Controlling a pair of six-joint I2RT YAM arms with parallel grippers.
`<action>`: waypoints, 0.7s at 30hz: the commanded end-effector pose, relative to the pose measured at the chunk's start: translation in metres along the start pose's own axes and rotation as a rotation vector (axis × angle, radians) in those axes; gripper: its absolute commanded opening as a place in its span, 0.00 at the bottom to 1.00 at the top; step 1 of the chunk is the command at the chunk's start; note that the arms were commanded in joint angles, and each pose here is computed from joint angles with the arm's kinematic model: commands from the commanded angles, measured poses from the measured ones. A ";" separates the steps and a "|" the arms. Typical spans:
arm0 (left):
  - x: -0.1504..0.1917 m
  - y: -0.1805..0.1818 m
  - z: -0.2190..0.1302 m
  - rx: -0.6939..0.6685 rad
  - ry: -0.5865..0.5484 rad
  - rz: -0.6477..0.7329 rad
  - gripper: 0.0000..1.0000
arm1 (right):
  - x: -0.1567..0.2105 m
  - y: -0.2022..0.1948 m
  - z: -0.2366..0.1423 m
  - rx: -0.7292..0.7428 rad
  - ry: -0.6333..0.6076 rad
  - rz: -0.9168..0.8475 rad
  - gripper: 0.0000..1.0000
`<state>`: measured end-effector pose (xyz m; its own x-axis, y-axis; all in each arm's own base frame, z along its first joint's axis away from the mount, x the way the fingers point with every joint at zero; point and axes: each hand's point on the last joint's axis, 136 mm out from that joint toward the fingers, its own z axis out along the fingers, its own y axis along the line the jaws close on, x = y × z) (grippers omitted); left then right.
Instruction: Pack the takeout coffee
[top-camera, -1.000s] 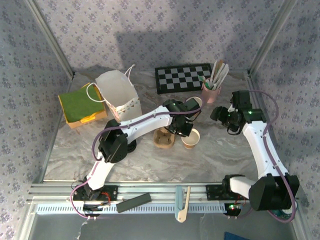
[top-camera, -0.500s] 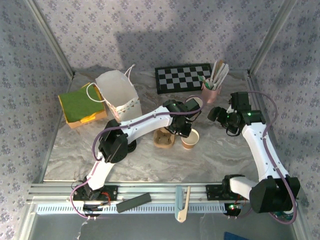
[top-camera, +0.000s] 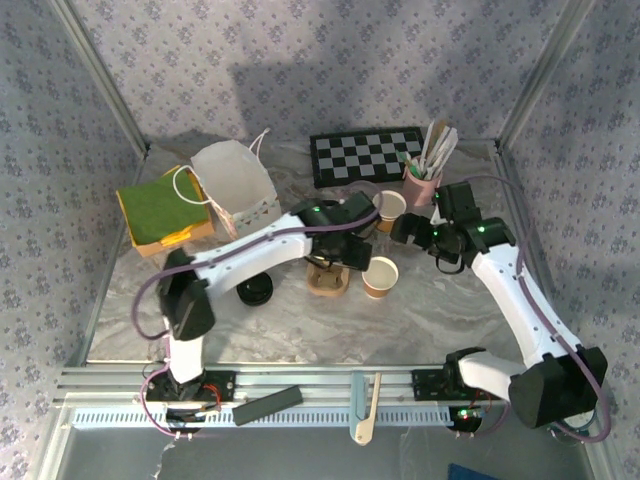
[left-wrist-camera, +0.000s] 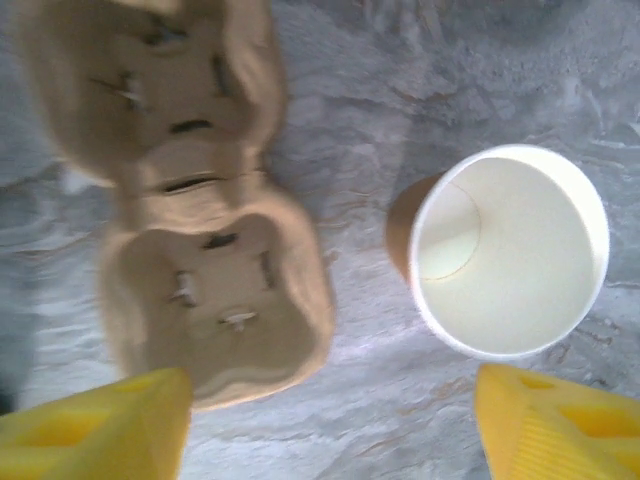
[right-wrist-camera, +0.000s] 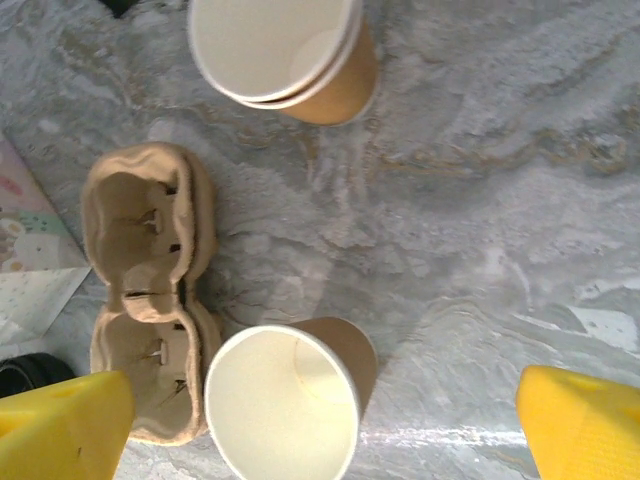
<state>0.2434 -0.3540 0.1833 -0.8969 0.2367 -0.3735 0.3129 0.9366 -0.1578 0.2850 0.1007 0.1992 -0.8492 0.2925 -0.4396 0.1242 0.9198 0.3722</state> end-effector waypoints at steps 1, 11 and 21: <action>-0.010 0.037 -0.032 -0.041 -0.130 -0.105 0.88 | -0.009 0.020 -0.001 0.004 -0.035 -0.051 1.00; 0.056 0.159 -0.038 -0.229 -0.132 -0.354 0.98 | 0.005 0.096 0.018 -0.020 -0.023 -0.261 1.00; 0.102 0.219 -0.001 -0.231 0.005 -0.590 0.61 | 0.044 0.149 0.049 -0.056 0.063 -0.386 1.00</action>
<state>0.2186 -0.1205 0.1108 -0.9066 -0.3015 -0.2952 -0.2942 0.9532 -0.0699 0.2865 0.2542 0.1887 -0.8686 -0.0981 -0.4858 -0.2403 0.9407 0.2396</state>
